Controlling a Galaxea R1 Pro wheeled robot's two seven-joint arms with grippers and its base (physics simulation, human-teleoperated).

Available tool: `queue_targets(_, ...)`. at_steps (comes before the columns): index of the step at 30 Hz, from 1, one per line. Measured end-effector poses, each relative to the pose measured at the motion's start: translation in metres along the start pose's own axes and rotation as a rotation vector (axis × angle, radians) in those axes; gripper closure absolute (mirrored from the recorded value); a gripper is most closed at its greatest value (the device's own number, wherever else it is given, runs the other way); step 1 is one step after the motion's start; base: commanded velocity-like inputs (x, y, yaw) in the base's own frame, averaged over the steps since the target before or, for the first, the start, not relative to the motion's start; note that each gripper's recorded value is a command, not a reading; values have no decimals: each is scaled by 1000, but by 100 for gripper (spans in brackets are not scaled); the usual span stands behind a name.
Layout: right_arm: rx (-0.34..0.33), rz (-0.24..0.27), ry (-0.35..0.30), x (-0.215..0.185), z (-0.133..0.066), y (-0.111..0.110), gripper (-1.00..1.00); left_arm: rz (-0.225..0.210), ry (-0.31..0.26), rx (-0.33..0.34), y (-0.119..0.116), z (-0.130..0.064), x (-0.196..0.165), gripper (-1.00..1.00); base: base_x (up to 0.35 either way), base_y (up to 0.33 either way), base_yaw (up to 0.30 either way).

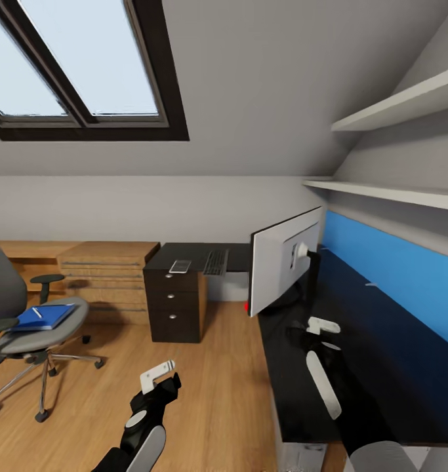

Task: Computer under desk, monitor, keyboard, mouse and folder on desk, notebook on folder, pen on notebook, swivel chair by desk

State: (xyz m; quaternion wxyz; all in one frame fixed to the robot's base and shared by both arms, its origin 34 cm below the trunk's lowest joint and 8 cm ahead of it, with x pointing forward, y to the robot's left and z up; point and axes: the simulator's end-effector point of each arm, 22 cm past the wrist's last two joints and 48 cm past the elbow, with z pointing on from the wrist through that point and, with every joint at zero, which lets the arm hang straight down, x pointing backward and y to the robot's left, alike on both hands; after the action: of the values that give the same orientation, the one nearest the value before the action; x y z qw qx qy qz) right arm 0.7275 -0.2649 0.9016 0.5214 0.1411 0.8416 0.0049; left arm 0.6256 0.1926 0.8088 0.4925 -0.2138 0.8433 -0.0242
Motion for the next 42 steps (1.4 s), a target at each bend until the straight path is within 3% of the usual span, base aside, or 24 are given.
queue_targets(26,-15,-18,-1,0,-3,9,100,3,-9,3,-1,-2,-3,-100,-11,316,37)
queue_targets(35,-27,-40,0,2,-4,17,100,3,-5,7,-3,-2,-2,-100,61,72,11)
queue_targets(42,-30,-46,-1,2,-5,19,100,3,-4,6,-3,-2,-1,-100,1,1,218)
